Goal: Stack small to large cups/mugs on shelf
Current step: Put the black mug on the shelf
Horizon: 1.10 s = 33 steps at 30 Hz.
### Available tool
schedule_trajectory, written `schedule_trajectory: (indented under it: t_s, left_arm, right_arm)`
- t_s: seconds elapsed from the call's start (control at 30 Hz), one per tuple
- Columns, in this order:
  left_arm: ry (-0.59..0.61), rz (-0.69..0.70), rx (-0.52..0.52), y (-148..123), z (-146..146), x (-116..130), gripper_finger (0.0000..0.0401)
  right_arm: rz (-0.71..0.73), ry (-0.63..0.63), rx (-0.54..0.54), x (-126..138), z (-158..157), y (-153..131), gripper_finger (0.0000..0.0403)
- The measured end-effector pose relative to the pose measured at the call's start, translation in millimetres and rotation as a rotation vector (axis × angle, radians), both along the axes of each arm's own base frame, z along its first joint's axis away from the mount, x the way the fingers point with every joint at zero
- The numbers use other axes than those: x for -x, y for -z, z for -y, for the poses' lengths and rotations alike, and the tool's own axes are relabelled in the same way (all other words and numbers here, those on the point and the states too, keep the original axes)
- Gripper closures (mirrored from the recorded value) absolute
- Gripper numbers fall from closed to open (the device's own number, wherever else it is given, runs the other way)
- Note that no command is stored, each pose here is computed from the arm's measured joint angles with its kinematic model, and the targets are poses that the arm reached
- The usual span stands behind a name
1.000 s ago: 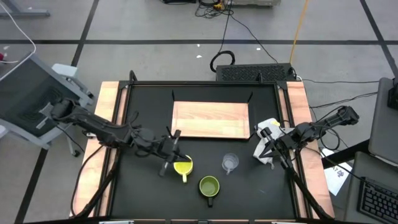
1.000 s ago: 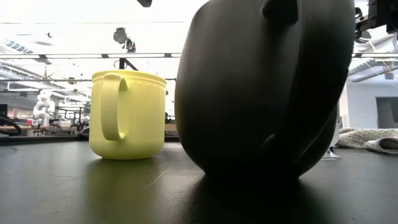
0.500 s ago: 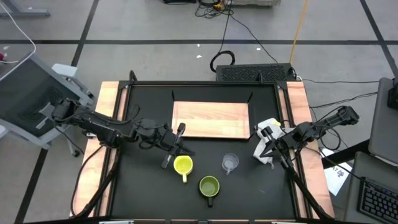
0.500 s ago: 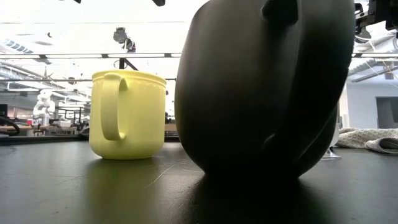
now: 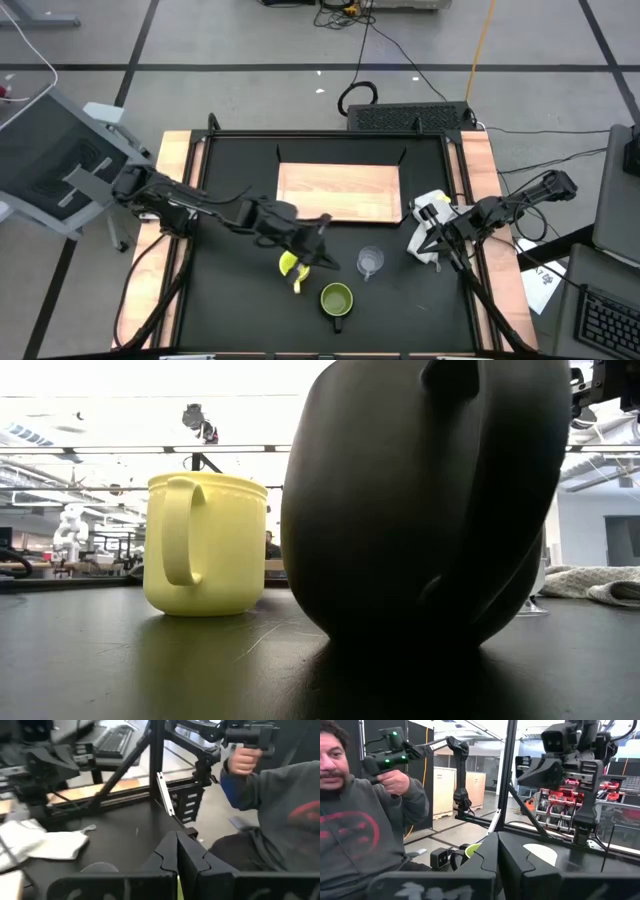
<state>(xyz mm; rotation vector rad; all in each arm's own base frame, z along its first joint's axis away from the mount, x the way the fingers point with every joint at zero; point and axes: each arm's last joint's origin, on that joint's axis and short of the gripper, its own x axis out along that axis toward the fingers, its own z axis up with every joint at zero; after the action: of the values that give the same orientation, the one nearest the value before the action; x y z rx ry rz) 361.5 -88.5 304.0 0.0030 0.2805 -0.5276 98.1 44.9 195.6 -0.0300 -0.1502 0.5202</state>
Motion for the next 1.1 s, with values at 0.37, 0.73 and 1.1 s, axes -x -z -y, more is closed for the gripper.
schedule_trajectory:
  t_s: [0.37,0.73,1.1]
  left_arm:
    - [0.046,-0.143,0.017,-1,13,-46,0.0401]
    - [-0.026,-0.431,0.018,0,21,-53,0.0401]
    - [-0.094,-0.605,0.039,12,35,-47,0.0401]
  right_arm:
    - [-0.055,-0.001,0.011,-1,0,5,0.0403]
    - [-0.113,0.002,0.035,-2,-1,11,0.0403]
    - [-0.112,0.003,0.035,-2,-1,11,0.0403]
